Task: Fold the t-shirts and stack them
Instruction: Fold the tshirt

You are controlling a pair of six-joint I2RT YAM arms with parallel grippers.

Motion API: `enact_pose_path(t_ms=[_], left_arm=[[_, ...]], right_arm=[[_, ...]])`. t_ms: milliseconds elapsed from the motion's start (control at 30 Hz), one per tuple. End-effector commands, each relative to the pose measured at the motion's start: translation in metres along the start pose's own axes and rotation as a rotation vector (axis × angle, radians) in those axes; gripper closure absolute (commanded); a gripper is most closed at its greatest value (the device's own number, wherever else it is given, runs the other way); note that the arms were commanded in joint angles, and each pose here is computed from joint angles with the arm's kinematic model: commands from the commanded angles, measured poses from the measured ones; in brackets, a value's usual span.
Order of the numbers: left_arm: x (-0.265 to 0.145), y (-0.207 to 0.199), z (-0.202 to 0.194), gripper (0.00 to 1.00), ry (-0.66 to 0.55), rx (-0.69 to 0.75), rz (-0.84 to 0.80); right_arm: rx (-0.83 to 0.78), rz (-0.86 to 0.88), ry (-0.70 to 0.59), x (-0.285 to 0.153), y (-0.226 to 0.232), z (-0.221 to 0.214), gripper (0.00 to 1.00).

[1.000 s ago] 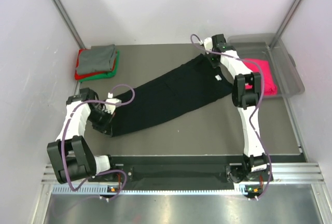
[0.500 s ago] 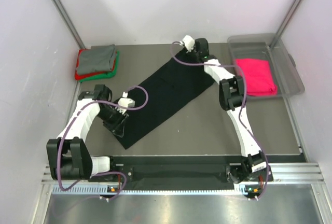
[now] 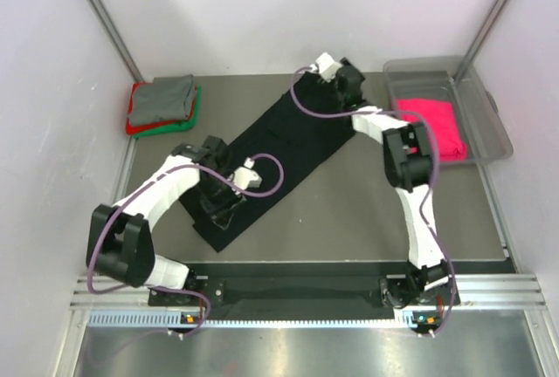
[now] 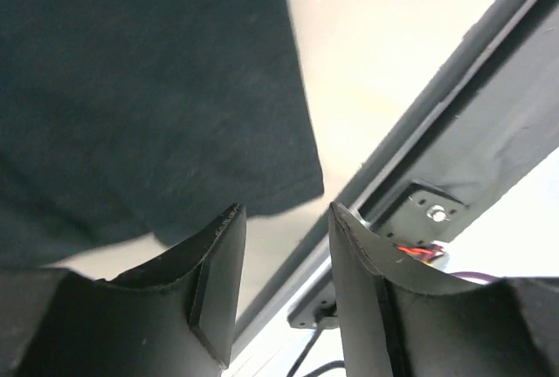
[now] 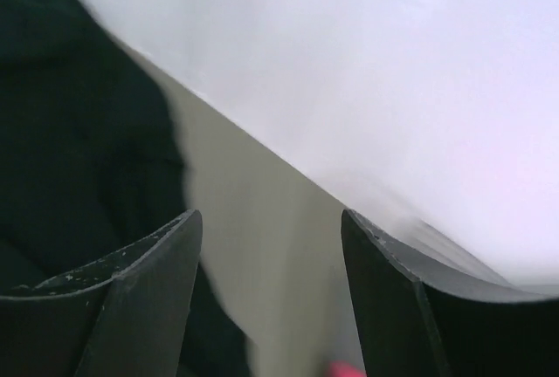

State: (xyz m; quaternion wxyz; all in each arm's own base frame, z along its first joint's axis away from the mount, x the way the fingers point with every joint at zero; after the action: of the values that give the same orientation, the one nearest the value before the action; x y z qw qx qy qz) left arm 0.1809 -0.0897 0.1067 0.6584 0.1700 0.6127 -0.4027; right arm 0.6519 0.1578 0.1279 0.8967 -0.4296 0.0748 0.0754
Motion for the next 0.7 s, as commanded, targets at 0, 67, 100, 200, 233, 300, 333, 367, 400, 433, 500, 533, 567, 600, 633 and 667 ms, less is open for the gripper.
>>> enact_pose_path(t_ms=[0,67,100,200,233,300,333,367,400,433,500,533,567,600,633,667], left_arm=[[0.024,0.003,0.005,0.52,0.059,0.063,0.068],[0.038,0.004,-0.001,0.52,0.129,0.084,0.103],[0.046,0.009,-0.001,0.52,0.136,0.072,0.126],[0.055,0.017,0.001,0.52,0.132,0.068,0.165],[0.059,0.017,-0.001,0.52,0.136,0.064,0.164],[0.063,0.019,0.0,0.52,0.132,0.045,0.168],[0.067,0.021,0.001,0.52,0.132,0.041,0.173],[0.069,0.021,0.001,0.52,0.135,0.035,0.171],[0.072,0.02,0.0,0.52,0.139,0.031,0.159],[0.075,0.018,-0.001,0.52,0.149,0.027,0.143],[0.081,0.017,-0.002,0.51,0.168,0.025,0.122],[0.082,0.016,-0.002,0.51,0.177,0.031,0.119],[0.083,0.015,-0.003,0.5,0.185,0.034,0.12],[0.085,0.016,-0.002,0.5,0.197,0.04,0.124],[0.087,0.013,-0.001,0.51,0.208,0.055,0.124],[0.089,0.012,0.0,0.55,0.213,0.063,0.129]], right_arm=[[0.133,-0.249,-0.15,-0.082,-0.149,0.075,0.34],[0.19,-0.216,-0.143,-0.119,-0.166,0.074,0.34],[0.218,-0.157,-0.113,-0.132,-0.159,0.067,0.34],[0.241,-0.083,-0.111,-0.182,-0.158,0.06,0.35],[0.258,-0.058,-0.132,-0.206,-0.157,0.061,0.35],[0.269,-0.014,-0.116,-0.227,-0.15,0.055,0.35],[0.286,-0.003,-0.126,-0.242,-0.152,0.055,0.35],[0.292,0.009,-0.124,-0.25,-0.15,0.054,0.35],[0.293,0.033,-0.107,-0.256,-0.145,0.049,0.35],[0.299,0.038,-0.112,-0.267,-0.146,0.049,0.35],[0.303,0.066,-0.092,-0.275,-0.14,0.043,0.36],[0.3,0.07,-0.087,-0.279,-0.137,0.039,0.35],[0.296,0.068,-0.08,-0.28,-0.135,0.036,0.35],[0.291,0.057,-0.083,-0.28,-0.136,0.035,0.35],[0.288,0.063,-0.068,-0.279,-0.131,0.029,0.36],[0.282,0.066,-0.053,-0.277,-0.127,0.024,0.35]])
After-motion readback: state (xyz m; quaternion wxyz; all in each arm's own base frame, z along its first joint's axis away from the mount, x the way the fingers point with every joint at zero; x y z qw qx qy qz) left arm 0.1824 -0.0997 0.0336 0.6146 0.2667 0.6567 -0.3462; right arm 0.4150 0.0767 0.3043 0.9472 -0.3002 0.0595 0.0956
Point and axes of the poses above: each gripper's point midway between its finger pads, its own x axis out along the fingers, its own y axis along the line the jaws close on, z = x × y, the point moved 2 cm from there along -x, back along the fingers, and after that the axes turned 6 degrees about -x, right-handed, at the moved point
